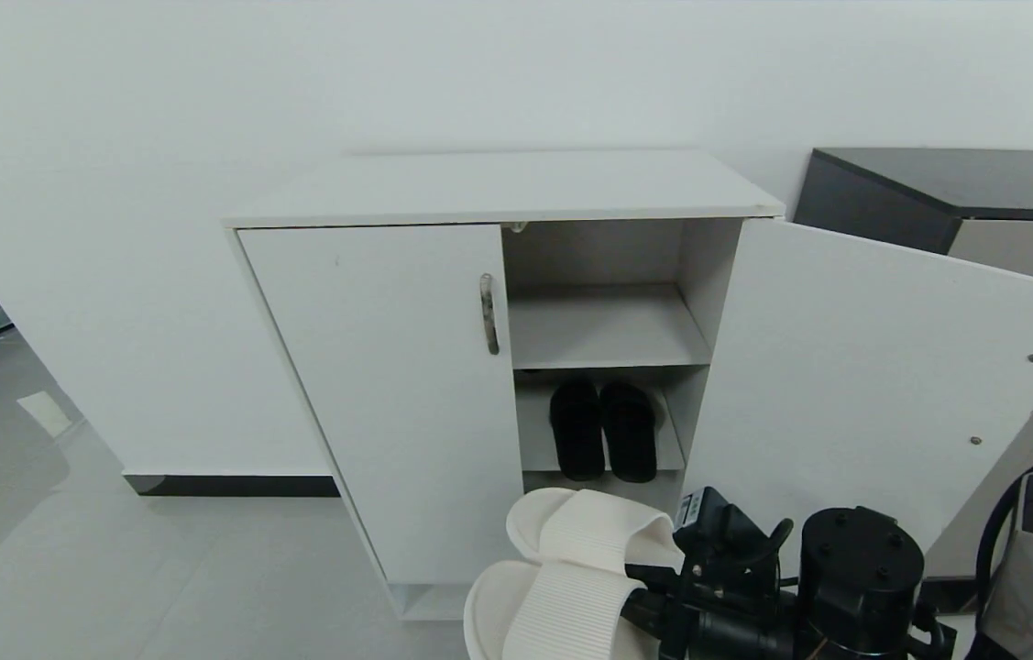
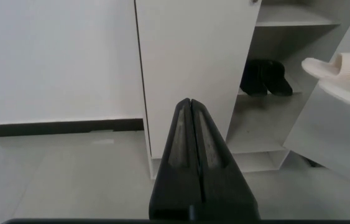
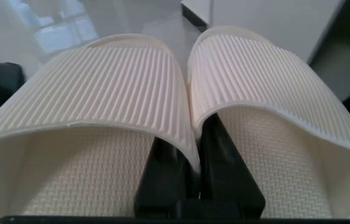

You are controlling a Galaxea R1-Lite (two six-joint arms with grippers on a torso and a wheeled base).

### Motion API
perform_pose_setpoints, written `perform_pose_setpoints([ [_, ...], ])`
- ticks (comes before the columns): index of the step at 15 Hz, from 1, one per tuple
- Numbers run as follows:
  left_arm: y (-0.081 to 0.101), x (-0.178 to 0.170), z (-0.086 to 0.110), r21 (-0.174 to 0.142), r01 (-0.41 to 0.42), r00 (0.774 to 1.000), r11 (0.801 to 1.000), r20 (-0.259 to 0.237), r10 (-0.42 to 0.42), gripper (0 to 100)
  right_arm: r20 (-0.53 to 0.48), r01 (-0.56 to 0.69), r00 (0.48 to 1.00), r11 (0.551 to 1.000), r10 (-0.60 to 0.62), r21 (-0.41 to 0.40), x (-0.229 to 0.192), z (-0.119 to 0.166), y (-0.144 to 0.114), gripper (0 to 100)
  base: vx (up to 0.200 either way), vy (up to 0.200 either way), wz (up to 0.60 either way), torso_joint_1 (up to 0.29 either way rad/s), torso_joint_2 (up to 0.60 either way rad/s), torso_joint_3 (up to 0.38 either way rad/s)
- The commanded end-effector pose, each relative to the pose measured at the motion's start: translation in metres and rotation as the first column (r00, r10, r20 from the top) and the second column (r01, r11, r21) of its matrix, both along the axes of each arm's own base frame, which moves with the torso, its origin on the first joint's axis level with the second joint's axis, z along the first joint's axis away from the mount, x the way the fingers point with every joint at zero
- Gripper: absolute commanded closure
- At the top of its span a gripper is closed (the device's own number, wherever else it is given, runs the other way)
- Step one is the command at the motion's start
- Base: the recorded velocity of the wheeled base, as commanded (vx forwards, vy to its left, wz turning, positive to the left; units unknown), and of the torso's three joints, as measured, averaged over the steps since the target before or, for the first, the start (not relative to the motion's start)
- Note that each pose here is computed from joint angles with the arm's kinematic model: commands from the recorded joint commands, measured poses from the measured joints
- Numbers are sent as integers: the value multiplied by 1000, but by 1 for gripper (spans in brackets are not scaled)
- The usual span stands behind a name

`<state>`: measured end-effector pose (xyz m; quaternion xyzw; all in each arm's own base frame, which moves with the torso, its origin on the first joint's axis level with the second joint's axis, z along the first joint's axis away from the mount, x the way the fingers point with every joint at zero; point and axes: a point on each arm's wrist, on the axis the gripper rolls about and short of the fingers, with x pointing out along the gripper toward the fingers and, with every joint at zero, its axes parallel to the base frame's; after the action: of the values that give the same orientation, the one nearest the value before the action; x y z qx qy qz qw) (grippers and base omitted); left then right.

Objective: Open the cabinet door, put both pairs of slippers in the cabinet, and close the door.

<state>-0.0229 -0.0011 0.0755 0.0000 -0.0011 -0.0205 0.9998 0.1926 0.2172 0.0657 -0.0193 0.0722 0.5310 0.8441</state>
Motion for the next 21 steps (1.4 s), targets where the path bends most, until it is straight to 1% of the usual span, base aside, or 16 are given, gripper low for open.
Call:
perform_pose_setpoints([
  [1,0,0,0,0,0,1000,1000,-1,0,100,1,21,1000,999,-21,-34,-3,-7,1,100,0,0,0,-46,139,85],
  [2,0,0,0,0,0,1000,1000,-1,0,100,6,29,1000,999,-29,-29,-3,-6,3,100,0,0,0,-32,80,56],
  [4,0,0,0,0,0,1000,1000,-1,0,100,31,62,998,997,-63,40,2,9,10,100,0,0,0,0,0,0],
  [5,0,0,0,0,-1,1000,1000,-1,1,100,-14,290,957,957,-290,3,20,21,25,100,0,0,0,0,0,0],
  [6,0,0,0,0,0,1000,1000,-1,0,100,-47,465,881,881,-470,-83,36,35,37,100,0,0,0,0,0,0],
  [7,0,0,0,0,0,1000,1000,-1,0,100,-70,506,855,855,-515,-109,40,42,41,100,0,0,0,0,0,0],
  [8,0,0,0,0,0,1000,1000,-1,0,100,-148,626,750,764,-645,-157,46,79,55,100,0,0,0,0,0,0],
  [9,0,0,0,0,0,1000,1000,-1,0,100,-142,715,662,677,-736,-176,48,97,62,100,0,0,0,0,0,0],
  [10,0,0,0,0,0,1000,1000,-1,0,100,-129,751,625,638,-770,-168,47,103,66,100,0,0,0,0,0,0],
  [11,0,0,0,2,0,1000,1000,-1,0,100,-97,831,537,546,-838,-111,49,110,78,100,0,0,0,0,0,0],
  [12,0,0,0,2,0,1000,1000,-1,0,100,-95,849,520,526,-849,-55,50,116,83,100,0,0,0,0,0,0],
  [13,0,0,0,2,0,1000,1000,-1,0,100,-85,856,514,517,-853,-18,52,118,86,100,0,0,0,0,0,0],
  [14,0,0,0,2,0,1000,1000,-1,0,100,-73,865,500,501,-863,0,54,118,86,100,0,0,0,0,0,0],
  [18,0,0,0,2,0,1000,1000,-1,0,100,-14,868,496,496,-868,-15,60,99,90,100,0,0,0,0,0,0],
  [19,0,0,0,0,0,1000,1000,-1,0,100,-8,875,484,484,-875,-21,67,92,89,100,200,0,0,2,-2,2],
  [21,0,0,0,0,0,1000,1000,-1,0,100,-2,879,476,476,-879,-28,70,90,87,100,200,0,0,-5,2,2],
])
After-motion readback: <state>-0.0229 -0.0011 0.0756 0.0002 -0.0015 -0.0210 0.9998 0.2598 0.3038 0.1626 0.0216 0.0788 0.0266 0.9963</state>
